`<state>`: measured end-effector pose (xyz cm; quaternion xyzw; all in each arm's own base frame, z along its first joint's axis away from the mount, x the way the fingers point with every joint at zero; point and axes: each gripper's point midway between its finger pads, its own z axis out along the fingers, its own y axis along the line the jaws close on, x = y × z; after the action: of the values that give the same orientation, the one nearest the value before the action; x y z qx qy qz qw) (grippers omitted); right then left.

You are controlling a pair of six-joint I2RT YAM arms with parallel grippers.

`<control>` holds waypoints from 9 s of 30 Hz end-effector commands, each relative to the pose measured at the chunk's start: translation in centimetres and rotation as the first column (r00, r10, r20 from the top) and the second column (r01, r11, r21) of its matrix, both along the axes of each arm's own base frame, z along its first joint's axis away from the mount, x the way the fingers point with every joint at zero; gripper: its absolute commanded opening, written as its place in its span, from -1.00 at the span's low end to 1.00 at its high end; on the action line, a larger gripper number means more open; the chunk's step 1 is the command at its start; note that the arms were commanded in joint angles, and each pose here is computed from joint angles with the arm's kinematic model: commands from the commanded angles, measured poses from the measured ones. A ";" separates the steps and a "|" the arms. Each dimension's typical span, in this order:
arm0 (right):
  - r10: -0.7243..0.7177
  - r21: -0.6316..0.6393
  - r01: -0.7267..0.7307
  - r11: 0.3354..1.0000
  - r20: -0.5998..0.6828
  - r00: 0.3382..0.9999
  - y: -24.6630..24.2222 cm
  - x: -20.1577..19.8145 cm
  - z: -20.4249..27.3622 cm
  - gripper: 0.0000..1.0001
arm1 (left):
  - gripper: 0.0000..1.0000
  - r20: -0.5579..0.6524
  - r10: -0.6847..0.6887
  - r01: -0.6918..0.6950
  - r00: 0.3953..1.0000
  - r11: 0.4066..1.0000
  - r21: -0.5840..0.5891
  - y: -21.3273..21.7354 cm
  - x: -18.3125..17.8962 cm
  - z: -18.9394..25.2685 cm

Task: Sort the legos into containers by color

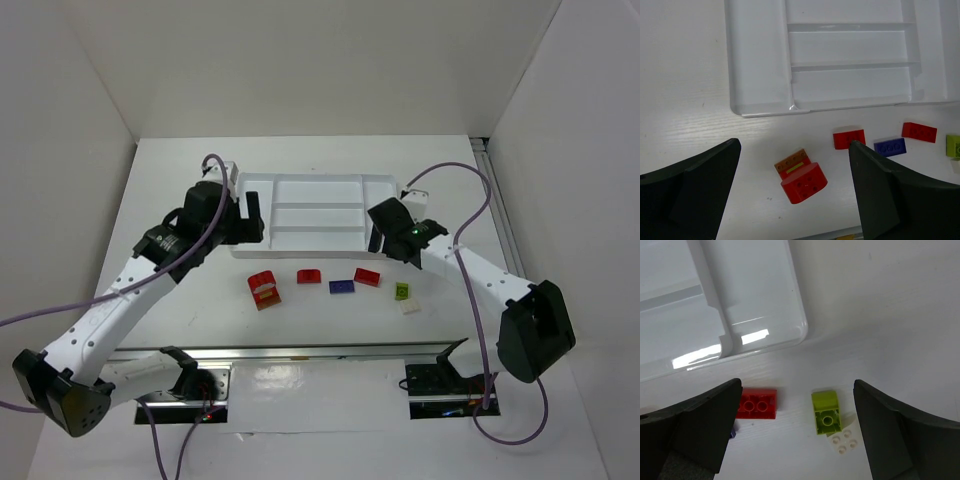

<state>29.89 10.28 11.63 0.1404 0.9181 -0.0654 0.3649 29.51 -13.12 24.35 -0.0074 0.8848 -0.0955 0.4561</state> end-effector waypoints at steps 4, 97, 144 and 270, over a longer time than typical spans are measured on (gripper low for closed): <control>-0.016 0.011 0.016 1.000 0.040 0.999 0.5 -0.1 0.6 0.99 | 1.00 0.067 0.088 -0.084 0.994 0.995 -0.056 0.8 0.2 1.6; 0.218 -0.044 -0.214 0.976 0.212 0.953 14.3 23.0 4.2 0.84 | 0.94 -0.184 0.016 -0.011 0.983 0.999 0.030 2.3 -5.8 -3.9; 0.414 0.117 -0.403 0.908 -0.099 0.905 14.6 -4.6 -10.2 0.55 | 0.94 -0.118 0.174 -0.173 0.978 0.985 0.017 3.6 -4.2 -2.4; -0.016 0.039 0.010 0.999 0.142 0.990 0.8 16.7 -0.5 0.43 | 0.81 -0.195 -0.025 0.029 0.980 0.999 0.014 0.4 -4.5 -4.5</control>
<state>43.80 10.96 9.24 0.1554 0.9056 -0.0458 0.3920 24.57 -12.51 18.24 0.0005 0.9342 -0.0870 0.3461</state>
